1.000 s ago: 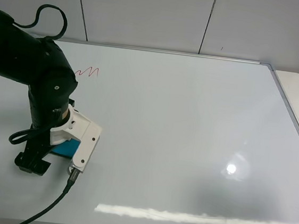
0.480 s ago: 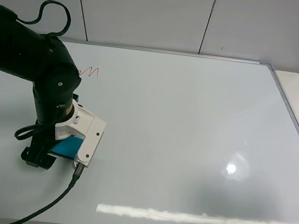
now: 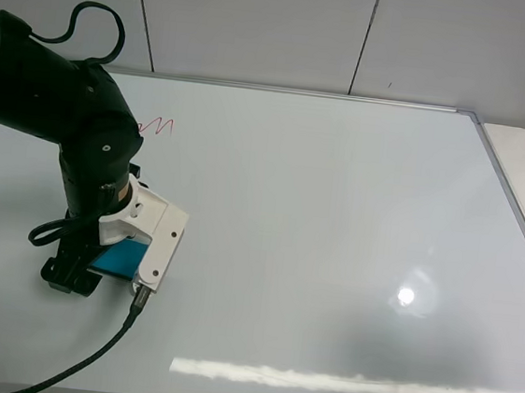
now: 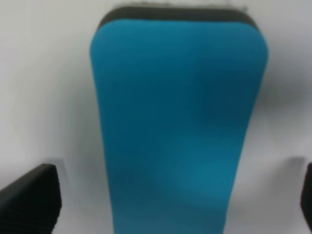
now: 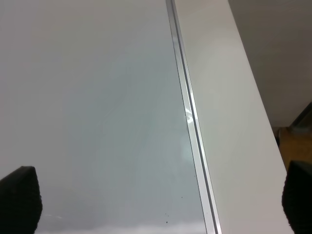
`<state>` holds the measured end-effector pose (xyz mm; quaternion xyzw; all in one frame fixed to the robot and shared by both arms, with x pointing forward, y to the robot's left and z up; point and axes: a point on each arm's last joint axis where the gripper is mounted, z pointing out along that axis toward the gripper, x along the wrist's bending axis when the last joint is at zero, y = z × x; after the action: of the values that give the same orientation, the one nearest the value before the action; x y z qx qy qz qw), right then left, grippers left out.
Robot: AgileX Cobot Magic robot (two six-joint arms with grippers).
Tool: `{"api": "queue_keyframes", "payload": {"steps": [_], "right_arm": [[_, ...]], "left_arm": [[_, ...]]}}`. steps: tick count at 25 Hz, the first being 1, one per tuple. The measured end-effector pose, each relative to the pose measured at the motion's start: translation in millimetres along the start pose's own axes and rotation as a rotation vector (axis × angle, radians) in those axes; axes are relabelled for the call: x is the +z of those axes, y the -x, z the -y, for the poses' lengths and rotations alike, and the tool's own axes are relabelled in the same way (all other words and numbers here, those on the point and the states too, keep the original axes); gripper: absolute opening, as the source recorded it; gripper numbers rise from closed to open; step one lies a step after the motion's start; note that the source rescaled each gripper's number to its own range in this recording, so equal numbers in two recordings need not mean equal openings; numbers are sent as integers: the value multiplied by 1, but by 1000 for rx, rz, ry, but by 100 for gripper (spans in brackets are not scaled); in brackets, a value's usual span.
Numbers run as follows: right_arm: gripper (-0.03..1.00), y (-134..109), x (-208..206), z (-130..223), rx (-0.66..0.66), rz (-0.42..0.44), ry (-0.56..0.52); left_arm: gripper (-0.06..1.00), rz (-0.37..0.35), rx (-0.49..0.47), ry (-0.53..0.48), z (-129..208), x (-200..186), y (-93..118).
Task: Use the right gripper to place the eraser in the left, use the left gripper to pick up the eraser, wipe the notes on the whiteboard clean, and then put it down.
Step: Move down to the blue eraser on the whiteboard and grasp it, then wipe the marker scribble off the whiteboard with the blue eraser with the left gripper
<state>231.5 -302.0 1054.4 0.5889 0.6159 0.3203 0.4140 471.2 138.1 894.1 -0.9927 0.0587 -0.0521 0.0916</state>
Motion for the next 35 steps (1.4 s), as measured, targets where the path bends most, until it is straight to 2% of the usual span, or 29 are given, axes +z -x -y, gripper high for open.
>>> {"api": "queue_keyframes", "payload": {"steps": [7,8,9,10,11,12,13,16,19,24,27,31,33,35], "right_arm": [[99,0,0,0,0,1,0],[99,0,0,0,0,1,0],[99,0,0,0,0,1,0],[99,0,0,0,0,1,0],[99,0,0,0,0,1,0],[99,0,0,0,0,1,0],[99,0,0,0,0,1,0],[99,0,0,0,0,1,0],[99,0,0,0,0,1,0],[99,0,0,0,0,1,0],[99,0,0,0,0,1,0],[99,0,0,0,0,1,0],[99,0,0,0,0,1,0],[99,0,0,0,0,1,0]], "left_arm": [[100,11,3,-7,-1,4,0],[96,11,3,-7,-1,4,0],[89,11,3,-7,-1,4,0],[78,11,3,-7,-1,4,0],[55,11,3,-7,-1,4,0],[22,10,4,-7,-1,4,0],[0,9,7,-10,0,4,0],[6,-4,25,-22,1,4,-1],[6,-11,18,-30,1,4,-2],[6,1,-37,-50,3,2,-2],[6,17,-113,-31,0,-5,-5],[6,74,-312,59,-7,-22,-13],[6,119,-460,98,-7,-27,-17],[6,152,-647,125,-4,-30,-22]]}}
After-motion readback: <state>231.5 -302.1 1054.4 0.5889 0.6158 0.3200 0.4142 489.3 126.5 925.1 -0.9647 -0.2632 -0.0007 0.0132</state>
